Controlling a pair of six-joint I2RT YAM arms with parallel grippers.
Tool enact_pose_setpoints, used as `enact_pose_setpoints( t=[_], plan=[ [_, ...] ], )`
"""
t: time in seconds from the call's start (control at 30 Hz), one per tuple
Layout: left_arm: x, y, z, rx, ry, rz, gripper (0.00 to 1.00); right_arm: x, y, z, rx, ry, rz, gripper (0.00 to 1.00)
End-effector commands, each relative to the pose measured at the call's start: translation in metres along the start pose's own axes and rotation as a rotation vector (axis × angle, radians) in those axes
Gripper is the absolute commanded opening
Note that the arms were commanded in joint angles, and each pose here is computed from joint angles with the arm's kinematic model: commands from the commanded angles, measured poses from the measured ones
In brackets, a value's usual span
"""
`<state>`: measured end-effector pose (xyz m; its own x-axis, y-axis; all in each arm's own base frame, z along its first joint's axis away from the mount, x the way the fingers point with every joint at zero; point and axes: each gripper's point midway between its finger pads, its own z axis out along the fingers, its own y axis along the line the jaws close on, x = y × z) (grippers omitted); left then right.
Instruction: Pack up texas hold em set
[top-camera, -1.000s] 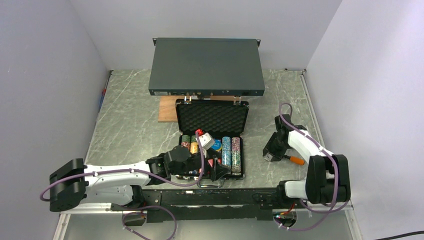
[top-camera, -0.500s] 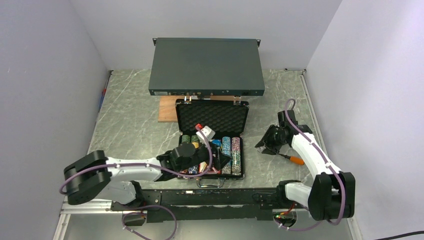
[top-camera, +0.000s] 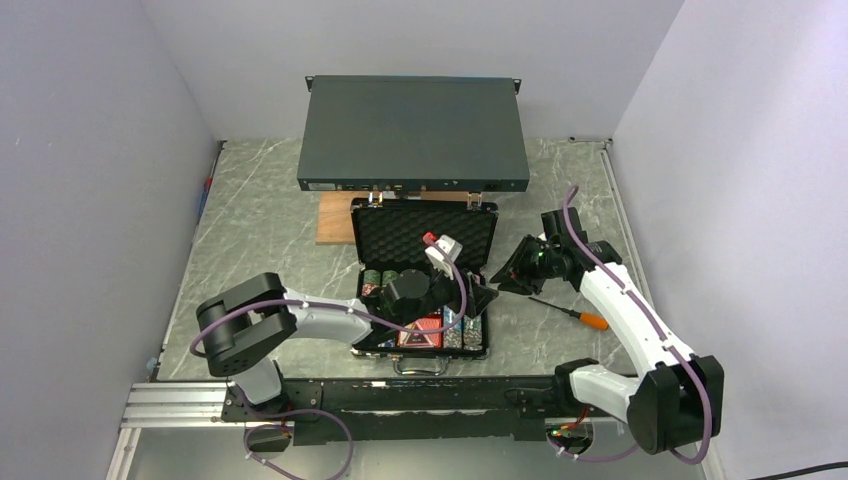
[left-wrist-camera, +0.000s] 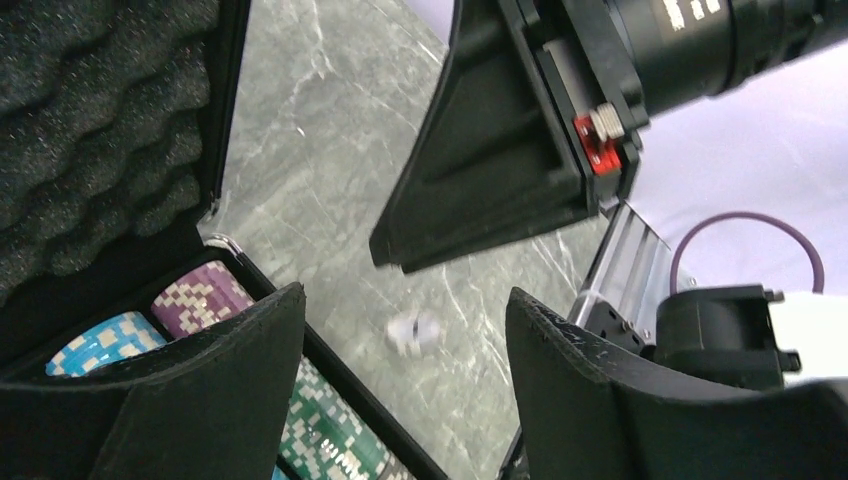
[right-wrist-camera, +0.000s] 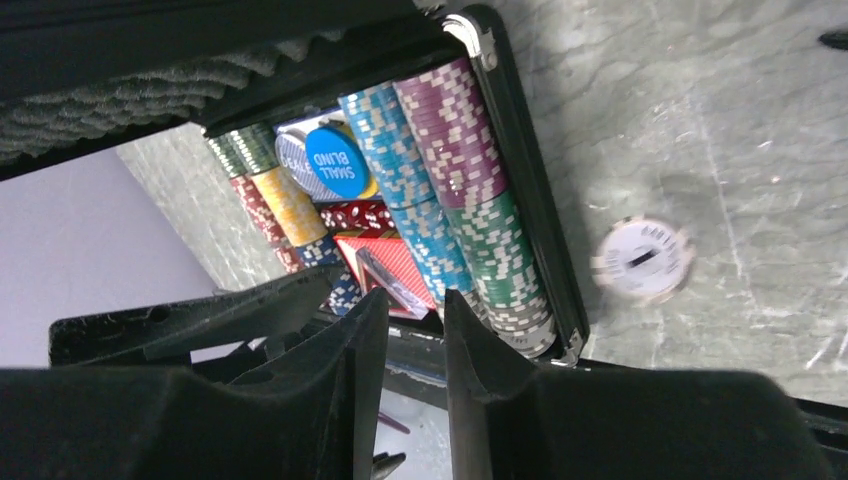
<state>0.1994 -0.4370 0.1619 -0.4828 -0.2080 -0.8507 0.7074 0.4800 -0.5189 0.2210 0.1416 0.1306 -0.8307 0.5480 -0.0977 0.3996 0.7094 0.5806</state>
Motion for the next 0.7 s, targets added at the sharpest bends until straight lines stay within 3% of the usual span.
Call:
enact_pose_setpoints(
  t=[0.0, 0.13, 0.23, 0.4, 0.67],
  plan=[
    [-0.032, -0.009, 0.012, -0.017, -0.125, -0.054, 0.75, 0.003, 0.022, -0.012, -0.062, -0.012, 0.007, 0.29],
    [-0.029, -0.008, 0.004, -0.045, -0.125, -0.032, 0.75, -0.015, -0.008, -0.01, 0.073, -0.128, -0.023, 0.33],
    [-0.025, -0.011, -0.006, -0.036, -0.108, -0.034, 0.75, -0.02, -0.039, -0.003, 0.16, -0.146, -0.017, 0.5],
    [-0.029, -0.006, -0.033, -0.064, -0.107, -0.01, 0.76, 0.005, -0.07, 0.002, 0.231, -0.052, -0.042, 0.64],
    [-0.044, -0.001, -0.068, -0.084, -0.142, 0.008, 0.79, 0.054, -0.107, 0.027, 0.353, 0.11, -0.072, 0.68]
  ],
)
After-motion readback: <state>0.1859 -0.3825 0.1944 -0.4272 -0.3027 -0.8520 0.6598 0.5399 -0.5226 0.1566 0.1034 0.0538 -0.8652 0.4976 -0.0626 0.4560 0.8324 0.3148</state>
